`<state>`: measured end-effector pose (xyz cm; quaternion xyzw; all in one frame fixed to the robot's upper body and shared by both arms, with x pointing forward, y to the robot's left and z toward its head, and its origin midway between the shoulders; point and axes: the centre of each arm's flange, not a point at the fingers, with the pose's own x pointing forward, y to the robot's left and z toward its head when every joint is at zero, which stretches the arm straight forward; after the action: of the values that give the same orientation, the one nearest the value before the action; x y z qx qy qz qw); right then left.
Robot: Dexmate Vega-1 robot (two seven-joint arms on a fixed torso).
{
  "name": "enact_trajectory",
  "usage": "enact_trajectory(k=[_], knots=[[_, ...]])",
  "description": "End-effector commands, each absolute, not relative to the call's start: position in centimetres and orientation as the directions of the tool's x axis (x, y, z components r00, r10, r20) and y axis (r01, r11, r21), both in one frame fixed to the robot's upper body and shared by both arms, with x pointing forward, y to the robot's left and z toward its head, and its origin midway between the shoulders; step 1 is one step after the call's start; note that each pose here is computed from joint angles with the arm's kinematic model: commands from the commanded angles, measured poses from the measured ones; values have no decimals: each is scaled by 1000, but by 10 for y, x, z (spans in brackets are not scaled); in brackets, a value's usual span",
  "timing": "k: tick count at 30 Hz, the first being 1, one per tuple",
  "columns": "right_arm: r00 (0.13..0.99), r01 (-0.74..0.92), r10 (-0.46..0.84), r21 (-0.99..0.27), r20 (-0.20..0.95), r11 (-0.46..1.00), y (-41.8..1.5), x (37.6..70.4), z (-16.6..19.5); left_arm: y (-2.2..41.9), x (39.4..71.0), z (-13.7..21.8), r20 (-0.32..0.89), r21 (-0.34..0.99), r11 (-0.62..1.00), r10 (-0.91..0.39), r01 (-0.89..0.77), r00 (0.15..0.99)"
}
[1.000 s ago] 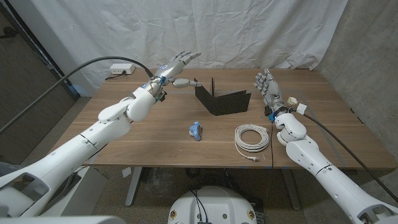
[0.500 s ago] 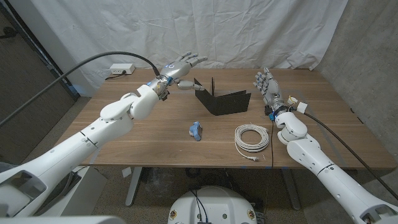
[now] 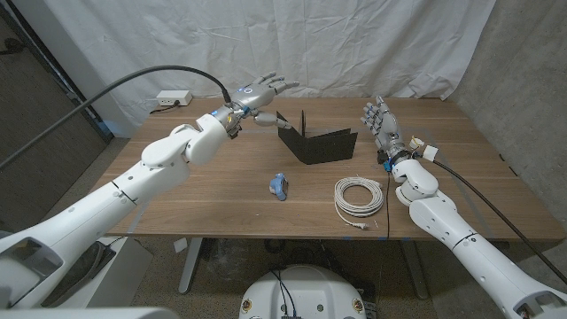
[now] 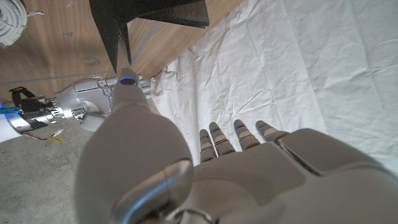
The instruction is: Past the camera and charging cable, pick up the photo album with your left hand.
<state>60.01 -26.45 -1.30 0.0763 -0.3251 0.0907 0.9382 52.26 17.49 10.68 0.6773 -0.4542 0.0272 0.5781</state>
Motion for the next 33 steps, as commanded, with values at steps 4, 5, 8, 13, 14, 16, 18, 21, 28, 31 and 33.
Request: enact_trajectory(k=[4,5,8,13,14,16,18,21,28,31,33], knots=[[763,-232,99,128,639,964,-266,602,-9,163,522,114,518,742,-34,-605,-670,604],[762,-231,97,129,640,964,-266,603,-8,162,522,115,515,743,-40,-604,-668,608],[760,-233,98,128,643,964,-266,603,-6,160,522,115,502,742,-67,-605,-667,619],[756,-232,96,128,647,964,-267,603,-4,156,521,111,486,735,-105,-607,-669,629],[757,-230,95,127,647,965,-267,603,-4,156,522,111,480,738,-113,-606,-666,635],[760,-228,98,122,642,966,-268,603,-4,155,522,110,475,743,-113,-606,-660,638],[766,-225,101,118,635,967,-269,602,-4,154,521,110,476,745,-108,-606,-659,638],[769,-221,99,117,631,968,-270,601,-5,151,520,110,469,744,-116,-610,-658,639],[780,-219,97,124,618,968,-271,600,-8,146,523,107,431,757,-152,-614,-636,661],[784,-220,97,129,613,967,-272,601,-9,144,523,108,435,750,-161,-612,-642,661],[786,-220,96,132,611,966,-272,601,-10,143,522,108,432,751,-164,-611,-640,663]])
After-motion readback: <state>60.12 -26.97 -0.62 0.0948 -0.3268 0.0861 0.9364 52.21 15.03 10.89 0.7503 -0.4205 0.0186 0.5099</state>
